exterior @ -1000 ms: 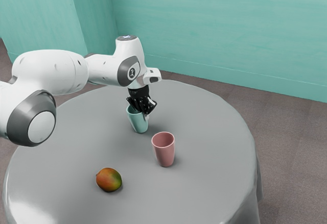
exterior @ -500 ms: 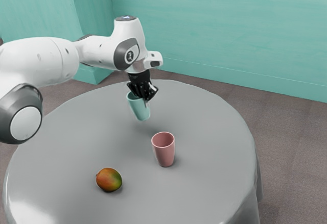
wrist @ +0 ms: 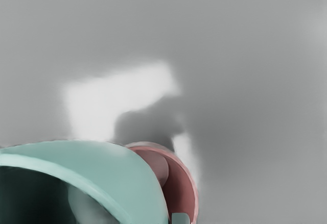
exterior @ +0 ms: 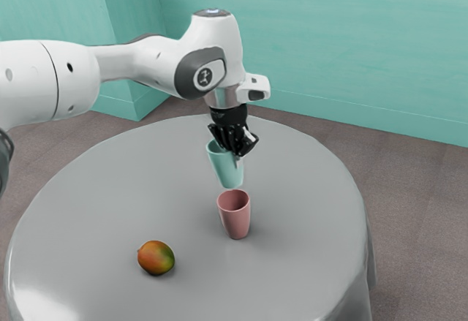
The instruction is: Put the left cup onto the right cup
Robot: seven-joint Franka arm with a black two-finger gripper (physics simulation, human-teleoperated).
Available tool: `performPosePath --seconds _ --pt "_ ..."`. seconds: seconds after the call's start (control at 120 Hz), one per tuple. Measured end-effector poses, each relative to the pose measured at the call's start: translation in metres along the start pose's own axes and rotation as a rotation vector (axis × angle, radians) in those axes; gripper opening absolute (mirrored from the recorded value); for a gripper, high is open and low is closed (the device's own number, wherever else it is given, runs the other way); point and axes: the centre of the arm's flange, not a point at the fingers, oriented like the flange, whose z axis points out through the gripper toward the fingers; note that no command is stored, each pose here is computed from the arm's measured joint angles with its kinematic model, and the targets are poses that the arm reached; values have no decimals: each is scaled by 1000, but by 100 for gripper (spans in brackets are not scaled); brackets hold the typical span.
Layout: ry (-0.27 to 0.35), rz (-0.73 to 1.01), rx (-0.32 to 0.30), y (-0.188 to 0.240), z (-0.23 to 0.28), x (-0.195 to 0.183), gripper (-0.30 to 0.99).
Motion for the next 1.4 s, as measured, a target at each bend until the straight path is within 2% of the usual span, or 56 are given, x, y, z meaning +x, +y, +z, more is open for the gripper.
performPosePath --seconds 0.183,0.4,1.0,1.4 --pt "-30 -23 3 15 6 -19 -9" --pt "-35 -65 5 17 10 -20 -9" --pt "-2 -136 9 18 30 -9 -9" --pt "-4 -163 14 15 43 -5 -9"
